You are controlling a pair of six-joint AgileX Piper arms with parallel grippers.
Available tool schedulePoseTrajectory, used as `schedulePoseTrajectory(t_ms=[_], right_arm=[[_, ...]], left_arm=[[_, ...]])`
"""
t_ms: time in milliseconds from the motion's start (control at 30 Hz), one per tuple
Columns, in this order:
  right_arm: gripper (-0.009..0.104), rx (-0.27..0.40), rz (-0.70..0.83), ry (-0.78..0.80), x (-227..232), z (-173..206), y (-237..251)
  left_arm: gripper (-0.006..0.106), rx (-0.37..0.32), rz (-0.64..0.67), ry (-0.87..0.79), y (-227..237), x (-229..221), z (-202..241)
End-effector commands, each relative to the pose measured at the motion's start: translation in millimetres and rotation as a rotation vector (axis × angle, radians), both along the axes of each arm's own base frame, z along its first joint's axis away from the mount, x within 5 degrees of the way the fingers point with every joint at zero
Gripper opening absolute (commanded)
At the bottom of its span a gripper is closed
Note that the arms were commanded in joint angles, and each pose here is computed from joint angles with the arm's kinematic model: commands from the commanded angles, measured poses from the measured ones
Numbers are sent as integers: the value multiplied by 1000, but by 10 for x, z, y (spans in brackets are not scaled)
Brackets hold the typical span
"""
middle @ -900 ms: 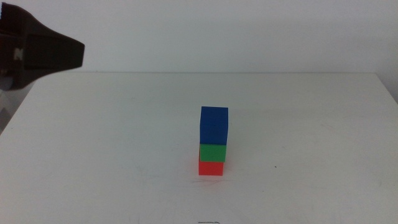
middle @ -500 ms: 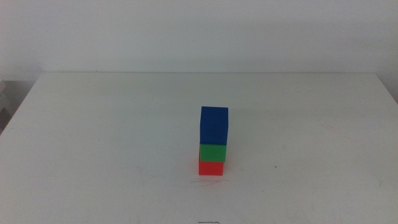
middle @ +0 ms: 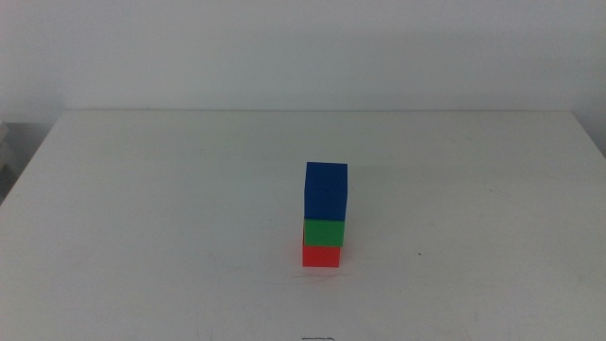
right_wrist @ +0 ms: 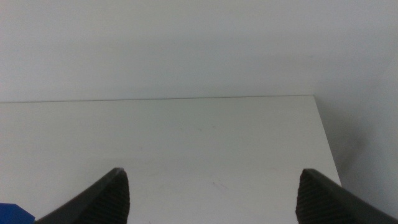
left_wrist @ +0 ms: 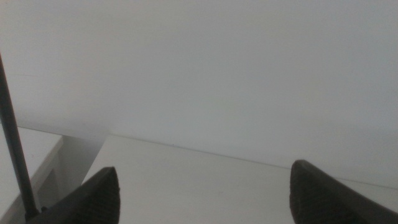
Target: Stack red cubes first, then green, then blue cubes in a specific spot.
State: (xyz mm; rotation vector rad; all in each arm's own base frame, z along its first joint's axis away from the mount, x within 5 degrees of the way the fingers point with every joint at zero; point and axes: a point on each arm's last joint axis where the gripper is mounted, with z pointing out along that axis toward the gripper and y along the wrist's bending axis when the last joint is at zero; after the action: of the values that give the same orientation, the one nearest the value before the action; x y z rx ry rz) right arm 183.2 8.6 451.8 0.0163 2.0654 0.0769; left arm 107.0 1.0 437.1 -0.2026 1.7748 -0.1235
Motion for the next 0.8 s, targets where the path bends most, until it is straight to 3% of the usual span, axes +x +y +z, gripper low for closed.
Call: schedulePoseTrajectory(t_ms=[0, 100, 233, 433, 600, 767], right_arm=[[80, -8, -6, -114, -29, 160, -17], [80, -18, -9, -116, -28, 162, -24], [80, -17, -9, -130, -10, 110, -23], [80, -8, -12, -352, -140, -212, -27], [80, -2, -13, -505, -430, -668, -38], [80, -3, -13, -491, -815, -1283, -51]], left_arm=[[94, -12, -9, -98, -9, 7, 143], [94, 32, 12, -99, 16, 7, 145], [94, 39, 10, -94, 14, 29, 89], [94, 30, -25, -123, -16, -3, -299], [94, -18, -68, -141, -58, -47, -881], [94, -50, -73, -122, -51, -242, -1384]])
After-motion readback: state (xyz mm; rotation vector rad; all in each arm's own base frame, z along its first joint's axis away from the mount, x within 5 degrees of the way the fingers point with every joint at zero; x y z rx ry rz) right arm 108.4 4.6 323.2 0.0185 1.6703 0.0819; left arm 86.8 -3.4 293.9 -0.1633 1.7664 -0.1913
